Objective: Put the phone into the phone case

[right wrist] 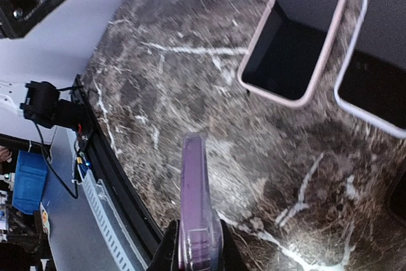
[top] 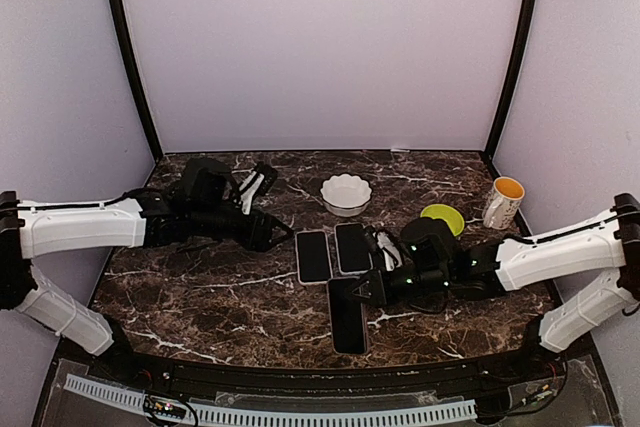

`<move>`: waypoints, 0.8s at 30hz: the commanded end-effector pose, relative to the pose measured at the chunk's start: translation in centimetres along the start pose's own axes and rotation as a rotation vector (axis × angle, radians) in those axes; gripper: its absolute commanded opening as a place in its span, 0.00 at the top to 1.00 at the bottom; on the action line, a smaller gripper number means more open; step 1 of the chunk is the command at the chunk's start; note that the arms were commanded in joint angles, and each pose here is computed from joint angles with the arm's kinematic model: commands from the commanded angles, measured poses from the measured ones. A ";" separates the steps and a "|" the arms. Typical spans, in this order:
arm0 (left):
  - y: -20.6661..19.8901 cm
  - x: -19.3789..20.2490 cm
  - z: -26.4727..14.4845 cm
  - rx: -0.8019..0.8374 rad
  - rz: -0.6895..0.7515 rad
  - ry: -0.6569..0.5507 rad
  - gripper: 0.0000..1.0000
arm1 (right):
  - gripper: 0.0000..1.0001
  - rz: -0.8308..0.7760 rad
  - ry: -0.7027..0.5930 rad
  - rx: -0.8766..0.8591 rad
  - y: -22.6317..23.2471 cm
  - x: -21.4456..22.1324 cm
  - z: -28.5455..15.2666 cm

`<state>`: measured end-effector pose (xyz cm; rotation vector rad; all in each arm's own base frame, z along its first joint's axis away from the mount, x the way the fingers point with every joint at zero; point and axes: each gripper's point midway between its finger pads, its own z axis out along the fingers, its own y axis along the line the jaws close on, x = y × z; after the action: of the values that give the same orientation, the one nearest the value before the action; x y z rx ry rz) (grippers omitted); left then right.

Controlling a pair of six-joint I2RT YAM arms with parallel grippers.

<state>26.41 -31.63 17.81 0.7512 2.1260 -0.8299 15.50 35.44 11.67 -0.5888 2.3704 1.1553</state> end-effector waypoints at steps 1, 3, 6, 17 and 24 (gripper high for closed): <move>2.1 2.8 0.8 -0.085 -0.142 0.131 0.41 | 1.00 0.195 -0.031 -0.120 0.6 -1.3 1.1; 2.1 3.3 1.0 -0.082 -0.151 0.142 0.41 | 1.00 0.223 -0.021 -0.115 -0.6 -1.0 1.5; 2.4 3.7 1.1 -0.093 -0.158 0.153 0.41 | 0.99 0.245 0.026 -0.035 -3.8 0.0 2.0; 2.6 4.0 1.3 -0.104 -0.144 0.167 0.41 | 0.68 0.168 0.194 0.213 -9.1 2.3 3.1; 2.7 4.3 1.3 -0.109 -0.138 0.189 0.41 | 0.57 0.129 0.223 0.443 -10.3 3.2 1.5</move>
<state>26.38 -29.81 12.47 0.6376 2.3880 -0.7482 18.98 32.12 2.78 -0.4246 2.7373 0.8764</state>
